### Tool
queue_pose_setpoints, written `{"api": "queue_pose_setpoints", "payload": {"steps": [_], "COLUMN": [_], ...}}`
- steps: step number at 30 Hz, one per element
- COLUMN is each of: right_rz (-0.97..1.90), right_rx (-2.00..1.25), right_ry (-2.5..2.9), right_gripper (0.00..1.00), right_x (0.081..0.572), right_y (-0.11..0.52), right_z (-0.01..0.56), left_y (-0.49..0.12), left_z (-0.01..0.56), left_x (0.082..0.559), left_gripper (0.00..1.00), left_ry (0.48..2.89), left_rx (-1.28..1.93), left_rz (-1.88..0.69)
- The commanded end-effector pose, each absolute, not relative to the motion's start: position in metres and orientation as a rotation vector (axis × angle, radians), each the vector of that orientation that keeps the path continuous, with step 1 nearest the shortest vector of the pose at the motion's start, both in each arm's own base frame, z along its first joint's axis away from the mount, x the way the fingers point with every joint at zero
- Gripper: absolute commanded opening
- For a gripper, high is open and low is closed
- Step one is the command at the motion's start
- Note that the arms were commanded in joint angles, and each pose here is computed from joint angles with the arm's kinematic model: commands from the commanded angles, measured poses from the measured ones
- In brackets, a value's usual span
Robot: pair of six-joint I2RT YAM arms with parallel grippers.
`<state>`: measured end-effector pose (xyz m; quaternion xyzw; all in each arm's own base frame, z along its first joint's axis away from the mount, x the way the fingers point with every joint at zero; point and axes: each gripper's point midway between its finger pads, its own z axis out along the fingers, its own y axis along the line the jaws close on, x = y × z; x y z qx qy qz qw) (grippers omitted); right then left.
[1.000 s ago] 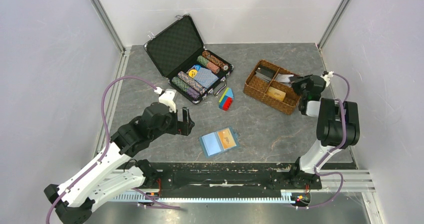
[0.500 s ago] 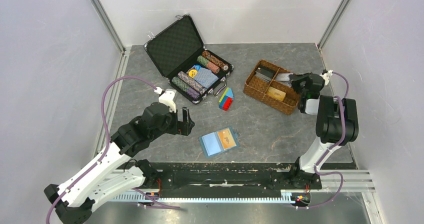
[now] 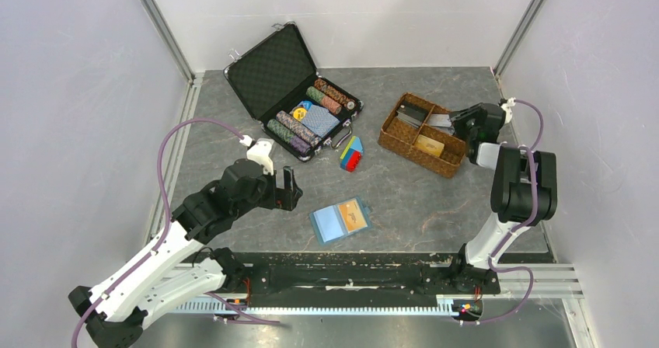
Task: Take the credit cards out of the card holder
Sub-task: Place the credit card in the storage box.
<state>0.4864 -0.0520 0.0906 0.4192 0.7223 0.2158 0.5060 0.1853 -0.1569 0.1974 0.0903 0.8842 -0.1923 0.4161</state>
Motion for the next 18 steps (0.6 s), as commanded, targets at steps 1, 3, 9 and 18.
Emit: {"api": "queue_pose_setpoints", "payload": {"steps": [1, 3, 9, 18], "right_rz": [0.419, 0.401, 0.351, 0.37], "right_rx": [0.978, 0.967, 0.928, 0.806], "right_ry": [1.81, 1.831, 1.876, 1.947], "right_gripper": [0.33, 0.34, 0.36, 0.37], "right_x": [0.494, 0.496, 0.5, 0.492], "right_y": [-0.06, -0.062, -0.066, -0.051], "right_z": [0.096, 0.097, 0.108, 0.138], "left_y": [-0.158, -0.158, -0.157, -0.156], "left_z": [0.205, 0.204, 0.204, 0.202], "left_x": [0.19, 0.19, 0.191, 0.192], "left_gripper": [1.0, 1.0, 1.0, 1.0], "left_ry": [2.179, 2.179, 2.179, 2.185], "left_rx": [0.228, 0.23, 0.228, 0.223], "left_rz": [-0.488, -0.488, -0.481, -0.469]}}
